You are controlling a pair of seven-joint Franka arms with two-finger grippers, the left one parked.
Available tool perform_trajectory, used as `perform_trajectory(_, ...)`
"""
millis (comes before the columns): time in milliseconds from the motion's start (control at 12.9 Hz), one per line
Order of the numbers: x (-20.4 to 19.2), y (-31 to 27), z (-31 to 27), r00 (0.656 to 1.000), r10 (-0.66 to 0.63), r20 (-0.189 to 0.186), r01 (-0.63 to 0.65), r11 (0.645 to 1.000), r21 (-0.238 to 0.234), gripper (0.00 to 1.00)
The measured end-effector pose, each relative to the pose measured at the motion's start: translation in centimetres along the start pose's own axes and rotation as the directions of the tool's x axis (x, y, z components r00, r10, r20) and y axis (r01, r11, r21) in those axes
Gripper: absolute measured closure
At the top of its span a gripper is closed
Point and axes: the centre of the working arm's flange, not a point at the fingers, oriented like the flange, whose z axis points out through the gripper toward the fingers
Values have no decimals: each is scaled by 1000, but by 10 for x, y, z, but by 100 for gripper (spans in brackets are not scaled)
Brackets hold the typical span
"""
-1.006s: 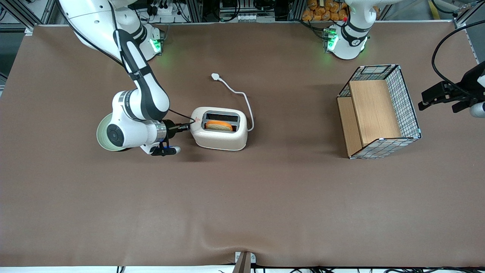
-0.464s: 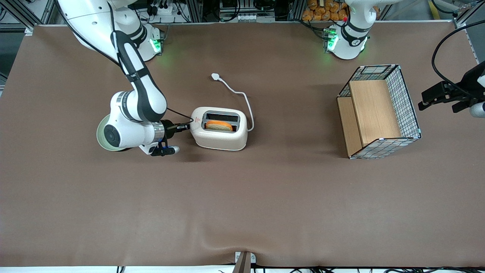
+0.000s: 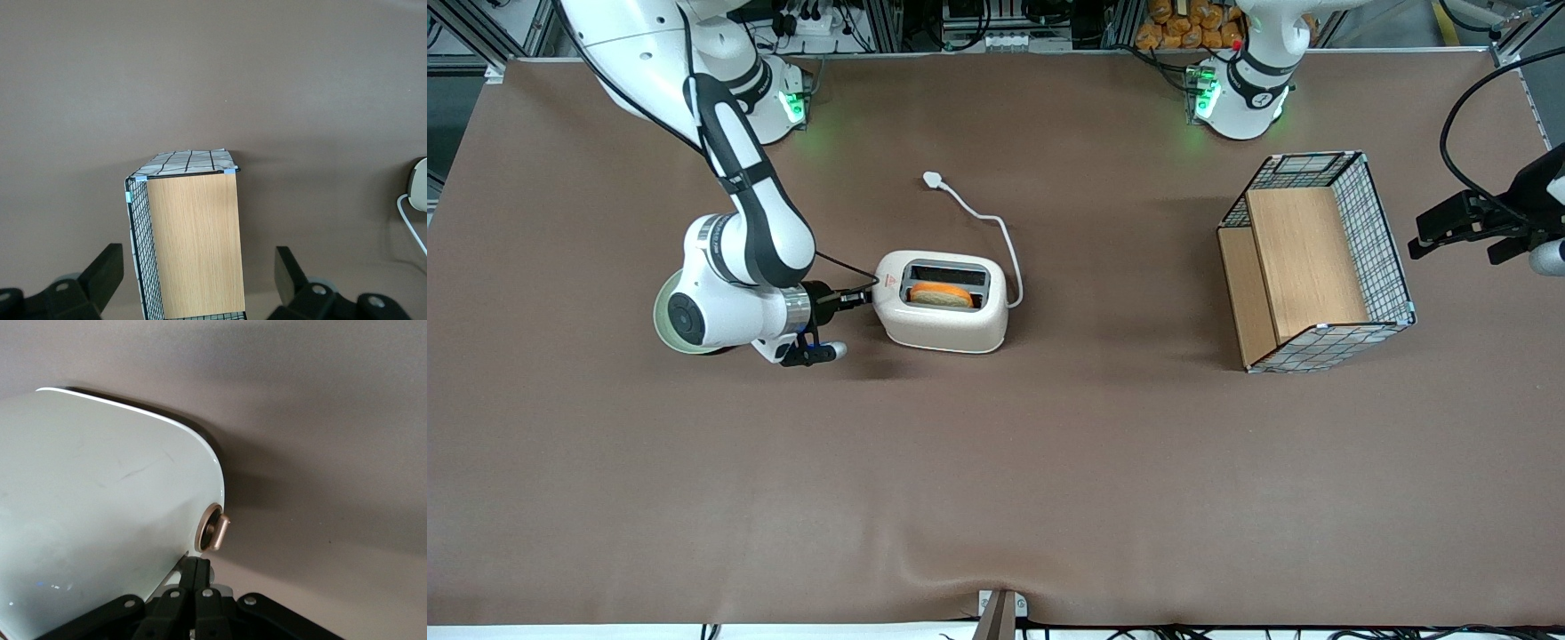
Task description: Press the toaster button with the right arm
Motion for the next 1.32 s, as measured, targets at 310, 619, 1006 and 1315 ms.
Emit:
perform_trajectory(310,-1,-1,0,1000,-2,13,2,1000,7,99)
perform_trajectory(619,0,-8,-17,999,-8,41,7,1000,19,99)
perform_trajectory(1006,6,-35,-99,998,20,54,-20,1000,-4,99)
perform_trajectory(1315,10,-31,-146,1000,20,-9,-21,996,-81,99)
